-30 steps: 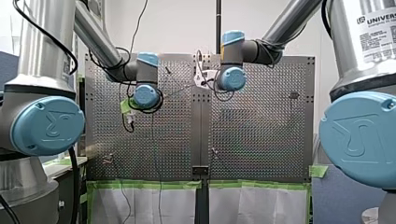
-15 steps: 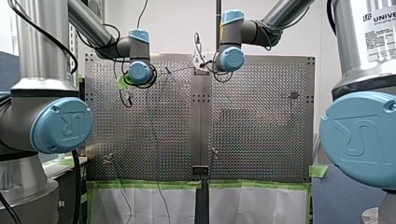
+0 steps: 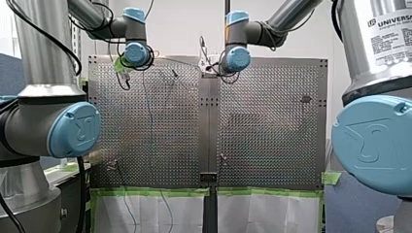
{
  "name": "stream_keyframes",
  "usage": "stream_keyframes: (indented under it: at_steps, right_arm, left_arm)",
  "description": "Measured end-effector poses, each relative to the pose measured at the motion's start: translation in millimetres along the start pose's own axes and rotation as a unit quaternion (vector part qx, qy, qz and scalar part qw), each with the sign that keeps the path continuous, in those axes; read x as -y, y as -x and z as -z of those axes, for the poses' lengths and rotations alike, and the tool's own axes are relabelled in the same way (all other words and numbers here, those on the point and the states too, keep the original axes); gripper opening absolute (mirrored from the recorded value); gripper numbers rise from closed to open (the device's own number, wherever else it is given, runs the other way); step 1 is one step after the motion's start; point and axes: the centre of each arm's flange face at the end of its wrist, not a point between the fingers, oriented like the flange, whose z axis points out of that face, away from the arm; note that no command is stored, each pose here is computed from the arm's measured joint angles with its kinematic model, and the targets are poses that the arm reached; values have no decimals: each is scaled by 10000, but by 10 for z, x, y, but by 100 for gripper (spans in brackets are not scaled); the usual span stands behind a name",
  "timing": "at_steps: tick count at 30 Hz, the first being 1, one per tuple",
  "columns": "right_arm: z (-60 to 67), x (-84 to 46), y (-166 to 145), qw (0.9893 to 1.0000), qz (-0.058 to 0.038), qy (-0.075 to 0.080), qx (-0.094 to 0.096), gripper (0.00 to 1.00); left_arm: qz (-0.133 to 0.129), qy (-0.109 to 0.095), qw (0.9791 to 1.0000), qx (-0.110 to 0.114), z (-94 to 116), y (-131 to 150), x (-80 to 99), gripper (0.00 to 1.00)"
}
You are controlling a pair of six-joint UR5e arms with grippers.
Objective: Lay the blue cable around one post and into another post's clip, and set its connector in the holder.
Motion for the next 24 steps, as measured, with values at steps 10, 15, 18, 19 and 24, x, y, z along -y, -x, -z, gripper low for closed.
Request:
stream_keyframes:
  at_steps: [10,15,18,19,24]
  right_arm:
    - [-281,21,220,9990,60,-98,443,0]
    - [-406,10,328,9978,86,-114,643,0]
    - [-489,-15,399,9969,100,-99,771,0]
    - [-514,-24,423,9966,104,-93,811,0]
    - [-642,-95,446,9953,111,-55,962,0]
  left_arm:
    - [-84,-161,9992,-367,-276,31,81,100]
    - [-34,-193,9989,-434,-367,127,119,100]
    - [35,-224,9987,-459,-415,215,149,100]
    - [58,-241,9986,-476,-437,245,160,100]
    - [85,-320,9974,-643,-546,268,193,100]
